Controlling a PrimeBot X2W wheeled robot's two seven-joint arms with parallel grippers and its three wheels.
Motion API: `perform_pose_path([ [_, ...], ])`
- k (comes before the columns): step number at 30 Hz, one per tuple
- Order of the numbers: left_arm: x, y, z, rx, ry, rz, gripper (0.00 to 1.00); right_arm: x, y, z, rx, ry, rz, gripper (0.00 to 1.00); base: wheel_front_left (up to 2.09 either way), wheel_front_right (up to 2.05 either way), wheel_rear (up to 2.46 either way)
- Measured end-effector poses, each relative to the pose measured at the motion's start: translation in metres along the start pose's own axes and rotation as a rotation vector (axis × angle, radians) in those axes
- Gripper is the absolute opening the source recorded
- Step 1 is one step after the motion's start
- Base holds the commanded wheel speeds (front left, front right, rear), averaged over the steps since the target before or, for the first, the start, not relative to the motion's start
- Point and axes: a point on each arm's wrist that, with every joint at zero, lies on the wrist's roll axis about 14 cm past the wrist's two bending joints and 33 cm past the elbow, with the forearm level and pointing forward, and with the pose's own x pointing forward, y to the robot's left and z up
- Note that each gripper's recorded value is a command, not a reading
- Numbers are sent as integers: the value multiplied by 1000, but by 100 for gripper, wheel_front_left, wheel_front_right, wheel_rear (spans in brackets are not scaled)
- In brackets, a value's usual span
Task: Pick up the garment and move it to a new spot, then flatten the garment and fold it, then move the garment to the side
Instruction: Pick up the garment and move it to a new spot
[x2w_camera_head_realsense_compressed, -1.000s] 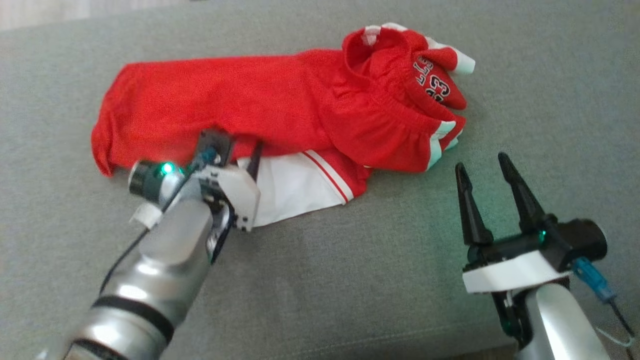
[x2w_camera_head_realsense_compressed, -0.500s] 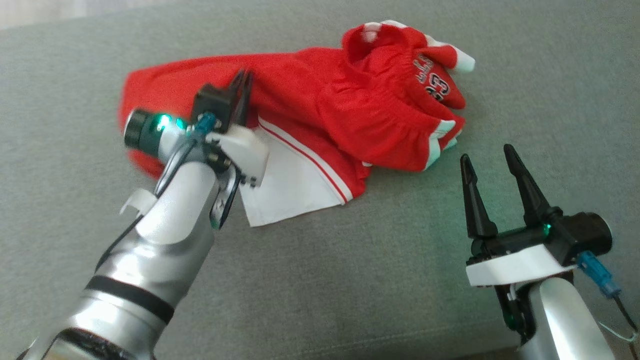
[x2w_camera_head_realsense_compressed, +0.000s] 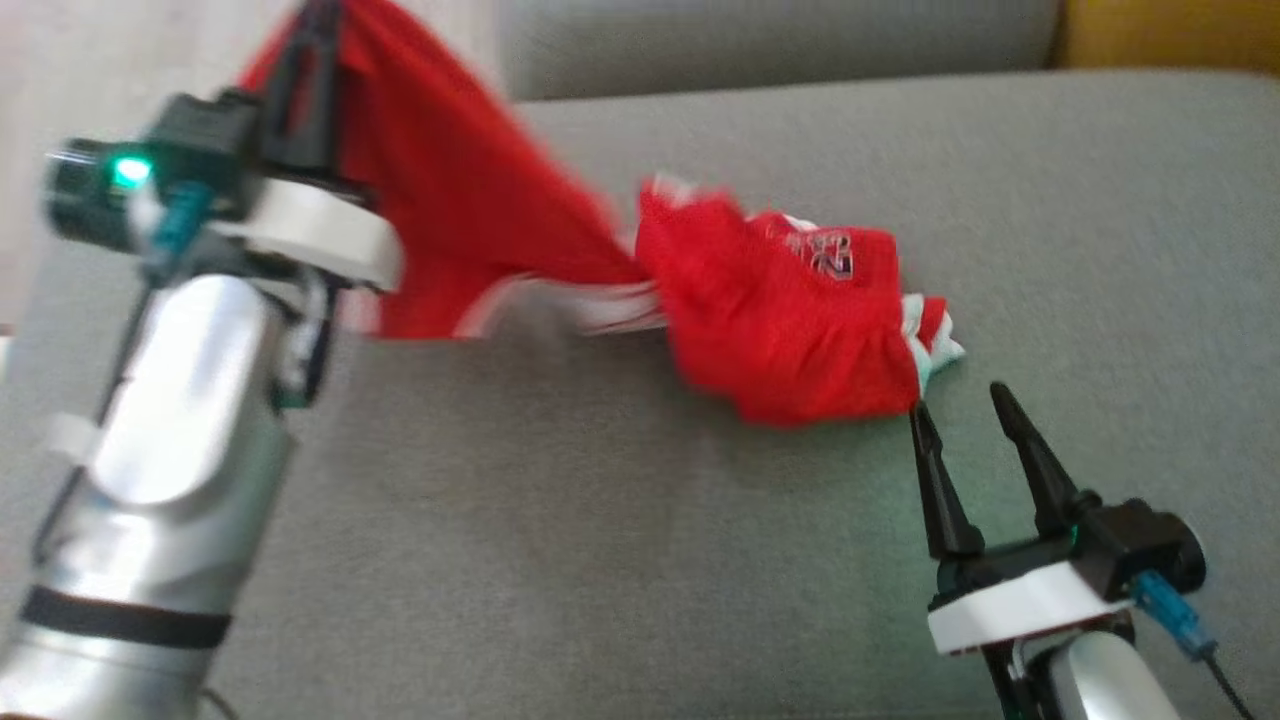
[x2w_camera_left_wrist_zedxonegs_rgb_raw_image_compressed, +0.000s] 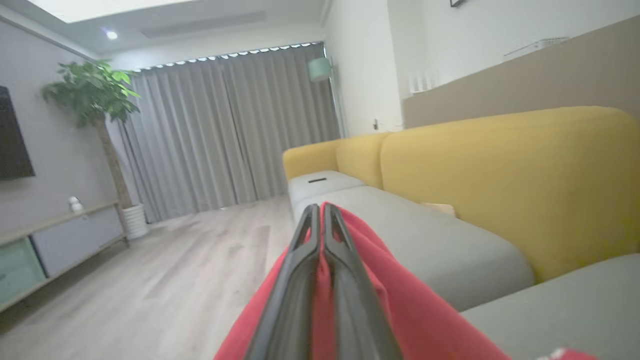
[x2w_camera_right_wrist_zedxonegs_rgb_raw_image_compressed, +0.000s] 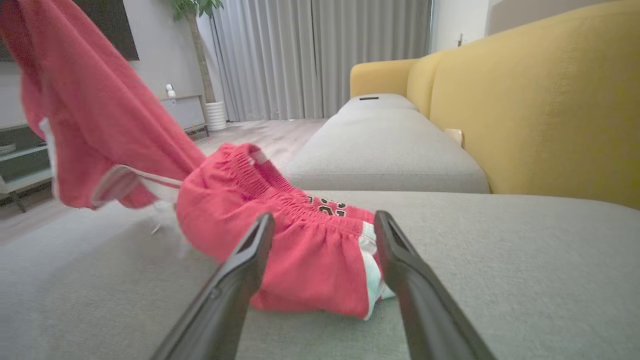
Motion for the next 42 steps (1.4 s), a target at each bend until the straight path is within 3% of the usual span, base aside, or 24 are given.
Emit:
perform_pose_path([
  [10, -47, 123, 45, 210, -39, 261, 0, -2, 36, -1, 10, 3, 102, 100, 0, 0, 0],
  [17, -85, 185, 42, 230, 2, 450, 0, 8, 53, -6, 12, 17, 158, 100, 0, 0, 0],
  [21, -106, 186, -4, 120, 113, 497, 0, 13, 58, -12, 14, 34, 183, 100, 0, 0, 0],
  [30, -165, 144, -138, -149, 491, 517, 0, 18, 46, -19, 6, 52, 163, 100, 0, 0, 0],
  [31, -167, 140, -146, -163, 514, 508, 15, 19, 44, -18, 5, 49, 157, 100, 0, 0, 0],
  [32, -168, 135, -151, -176, 530, 500, 78, 19, 41, -18, 3, 47, 149, 100, 0, 0, 0],
  [33, -167, 132, -154, -189, 533, 499, 100, 19, 39, -17, 2, 44, 142, 100, 0, 0, 0],
  [39, -147, 131, -119, -220, 391, 497, 100, 11, 31, -5, -4, 12, 107, 100, 0, 0, 0],
  [42, -160, 102, -105, -202, 351, 435, 100, 1, 24, 7, -10, -18, 77, 100, 0, 0, 0],
])
